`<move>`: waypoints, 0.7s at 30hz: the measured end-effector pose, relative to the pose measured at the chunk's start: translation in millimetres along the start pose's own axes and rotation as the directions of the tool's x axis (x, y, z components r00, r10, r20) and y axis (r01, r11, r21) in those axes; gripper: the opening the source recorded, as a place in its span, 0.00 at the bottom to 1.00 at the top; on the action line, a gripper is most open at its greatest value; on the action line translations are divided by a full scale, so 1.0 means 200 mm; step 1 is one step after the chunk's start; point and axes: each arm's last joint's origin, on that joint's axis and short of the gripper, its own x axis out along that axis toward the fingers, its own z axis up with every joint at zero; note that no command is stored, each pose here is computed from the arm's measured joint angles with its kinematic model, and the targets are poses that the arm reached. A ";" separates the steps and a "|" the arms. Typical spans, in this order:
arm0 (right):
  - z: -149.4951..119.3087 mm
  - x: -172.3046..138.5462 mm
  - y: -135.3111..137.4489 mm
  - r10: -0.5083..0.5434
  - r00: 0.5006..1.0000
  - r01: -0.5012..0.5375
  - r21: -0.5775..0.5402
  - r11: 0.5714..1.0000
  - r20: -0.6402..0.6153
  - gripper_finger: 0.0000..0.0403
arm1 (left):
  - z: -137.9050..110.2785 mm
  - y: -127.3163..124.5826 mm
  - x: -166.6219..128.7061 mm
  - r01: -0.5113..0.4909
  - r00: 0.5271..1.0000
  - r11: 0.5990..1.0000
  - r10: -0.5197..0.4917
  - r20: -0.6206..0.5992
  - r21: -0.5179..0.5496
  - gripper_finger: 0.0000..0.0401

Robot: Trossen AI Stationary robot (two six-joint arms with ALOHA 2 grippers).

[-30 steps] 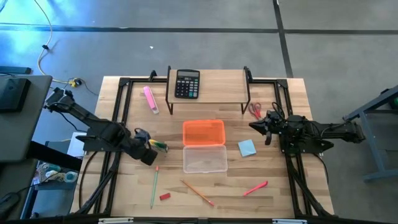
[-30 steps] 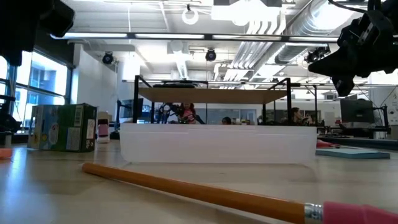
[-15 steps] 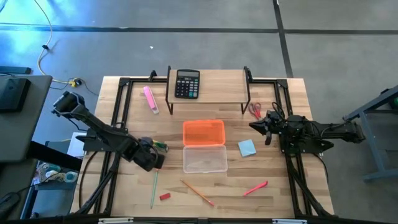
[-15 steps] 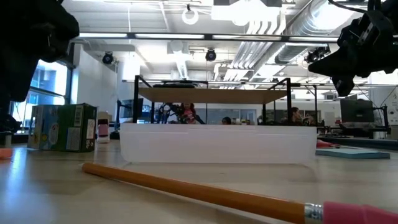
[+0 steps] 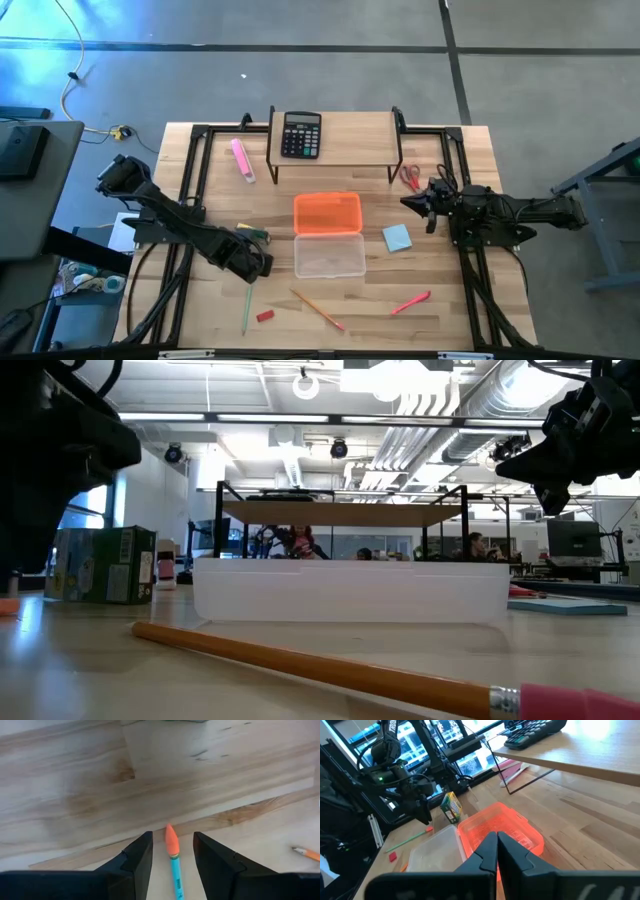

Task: Pack school essentials
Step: Put the blue pencil into the orange supply box

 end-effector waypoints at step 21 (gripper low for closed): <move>0.00 0.00 0.00 0.000 1.000 0.000 0.000 1.000 0.000 0.00 | -0.04 0.00 0.06 -0.027 1.000 1.000 0.027 -0.006 -0.013 0.33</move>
